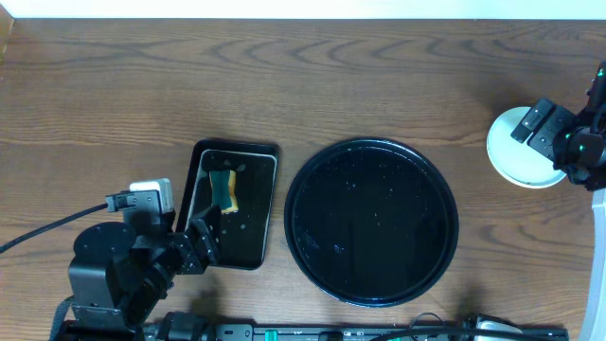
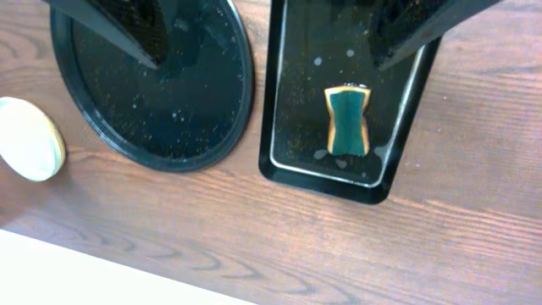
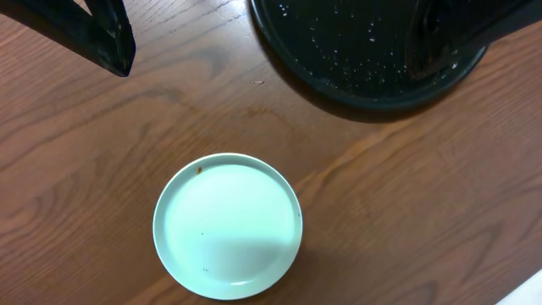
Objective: Clean dirty plates on tray and stack at the side
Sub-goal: 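Release the sponge in the small tray and raise the left gripper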
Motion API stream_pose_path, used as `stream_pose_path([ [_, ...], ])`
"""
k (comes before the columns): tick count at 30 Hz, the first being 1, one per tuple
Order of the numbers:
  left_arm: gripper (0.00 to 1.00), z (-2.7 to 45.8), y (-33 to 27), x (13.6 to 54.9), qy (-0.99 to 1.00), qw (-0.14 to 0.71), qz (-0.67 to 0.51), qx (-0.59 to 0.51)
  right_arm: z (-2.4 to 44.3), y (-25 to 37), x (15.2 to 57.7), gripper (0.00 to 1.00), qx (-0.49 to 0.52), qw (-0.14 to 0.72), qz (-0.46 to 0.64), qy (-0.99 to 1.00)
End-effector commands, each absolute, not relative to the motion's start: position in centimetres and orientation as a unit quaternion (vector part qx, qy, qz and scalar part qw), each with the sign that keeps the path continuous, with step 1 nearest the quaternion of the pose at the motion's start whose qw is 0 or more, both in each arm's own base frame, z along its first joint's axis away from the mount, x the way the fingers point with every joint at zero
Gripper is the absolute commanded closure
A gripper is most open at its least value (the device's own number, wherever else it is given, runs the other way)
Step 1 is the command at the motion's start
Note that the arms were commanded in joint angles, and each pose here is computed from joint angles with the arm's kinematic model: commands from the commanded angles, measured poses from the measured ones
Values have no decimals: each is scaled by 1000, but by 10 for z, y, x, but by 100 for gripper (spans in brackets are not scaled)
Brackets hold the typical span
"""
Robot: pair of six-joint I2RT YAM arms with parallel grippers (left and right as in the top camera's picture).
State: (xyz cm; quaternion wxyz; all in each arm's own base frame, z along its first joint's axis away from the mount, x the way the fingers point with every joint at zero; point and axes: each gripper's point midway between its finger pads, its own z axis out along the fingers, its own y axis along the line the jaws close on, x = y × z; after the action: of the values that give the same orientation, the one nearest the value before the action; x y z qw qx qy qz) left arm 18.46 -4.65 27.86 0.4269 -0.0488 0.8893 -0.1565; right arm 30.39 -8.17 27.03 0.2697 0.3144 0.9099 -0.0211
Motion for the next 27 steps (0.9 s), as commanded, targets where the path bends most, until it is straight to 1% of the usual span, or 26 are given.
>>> stream_pose_path([
  [1,18,276,-45,185,891,426,-148,-45,273,-80,301,1,305,271,-29,913],
  [9,15,276,-45,185,891,426,-148,-45,273,-80,301,1,305,272,-29,912],
  [27,15,276,-45,185,891,426,-148,-45,273,-80,301,1,305,271,-29,912],
])
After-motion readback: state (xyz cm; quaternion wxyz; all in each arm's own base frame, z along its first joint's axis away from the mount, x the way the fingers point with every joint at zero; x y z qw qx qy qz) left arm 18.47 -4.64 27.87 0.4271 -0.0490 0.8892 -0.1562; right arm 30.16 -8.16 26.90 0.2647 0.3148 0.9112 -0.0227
